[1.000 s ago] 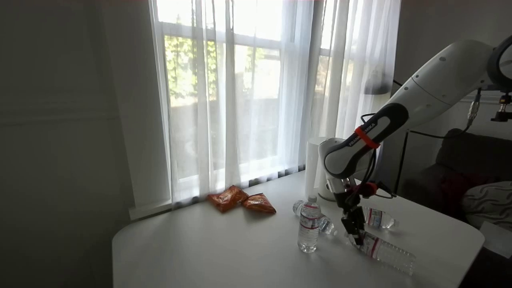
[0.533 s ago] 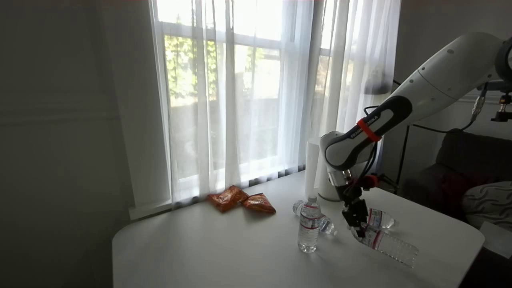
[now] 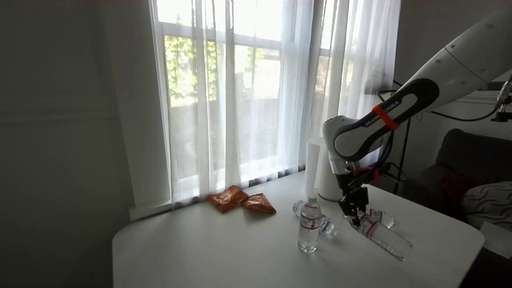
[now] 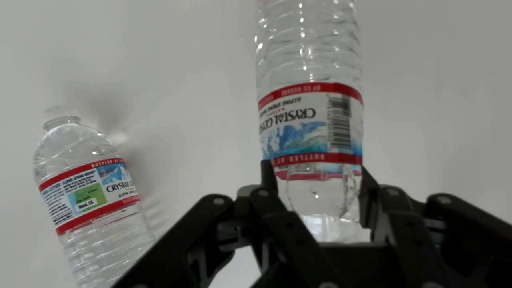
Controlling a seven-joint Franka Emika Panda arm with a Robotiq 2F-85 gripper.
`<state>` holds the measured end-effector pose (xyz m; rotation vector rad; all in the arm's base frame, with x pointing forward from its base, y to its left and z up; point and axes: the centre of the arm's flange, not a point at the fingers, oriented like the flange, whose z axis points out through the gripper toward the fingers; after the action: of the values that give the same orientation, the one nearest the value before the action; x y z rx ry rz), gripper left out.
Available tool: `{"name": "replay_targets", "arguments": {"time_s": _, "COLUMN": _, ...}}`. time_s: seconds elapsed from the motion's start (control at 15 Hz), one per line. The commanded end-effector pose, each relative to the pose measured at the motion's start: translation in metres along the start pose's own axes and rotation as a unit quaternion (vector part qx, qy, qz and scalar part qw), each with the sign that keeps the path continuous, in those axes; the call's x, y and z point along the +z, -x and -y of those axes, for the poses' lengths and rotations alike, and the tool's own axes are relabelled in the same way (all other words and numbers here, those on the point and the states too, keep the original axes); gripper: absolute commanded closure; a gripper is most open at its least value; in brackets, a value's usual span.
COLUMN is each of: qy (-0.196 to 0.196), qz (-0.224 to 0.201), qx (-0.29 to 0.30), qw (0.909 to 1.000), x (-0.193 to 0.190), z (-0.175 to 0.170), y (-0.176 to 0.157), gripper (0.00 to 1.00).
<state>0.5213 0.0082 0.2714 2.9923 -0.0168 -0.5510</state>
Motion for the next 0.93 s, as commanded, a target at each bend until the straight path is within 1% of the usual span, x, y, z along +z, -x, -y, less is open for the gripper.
{"name": "replay_targets", "arguments": {"time_s": 0.0, "qy": 0.021, "qz": -0.072, "qx": 0.054, "qw": 0.9957, "x": -0.017, "z": 0.012, "y": 0.045, "gripper": 0.79}}
{"name": "replay_targets", "arguments": {"time_s": 0.2, "qy": 0.009, "qz": -0.123, "qx": 0.098, "qw": 0.9875, "x": -0.021, "z": 0.017, "y": 0.058, "gripper": 0.79}}
{"name": "replay_targets", "arguments": {"time_s": 0.4, "qy": 0.009, "qz": -0.162, "qx": 0.135, "qw": 0.9774, "x": -0.025, "z": 0.015, "y": 0.073, "gripper": 0.79}}
{"name": "replay_targets", "arguments": {"time_s": 0.53, "qy": 0.020, "qz": -0.189, "qx": 0.157, "qw": 0.9692, "x": -0.027, "z": 0.015, "y": 0.082, "gripper": 0.79}}
{"name": "replay_targets", "arguments": {"time_s": 0.73, "qy": 0.039, "qz": -0.229, "qx": 0.187, "qw": 0.9543, "x": -0.031, "z": 0.016, "y": 0.094, "gripper": 0.79}}
{"name": "replay_targets", "arguments": {"time_s": 0.87, "qy": 0.040, "qz": -0.254, "qx": 0.208, "qw": 0.9439, "x": -0.030, "z": 0.016, "y": 0.099, "gripper": 0.79}}
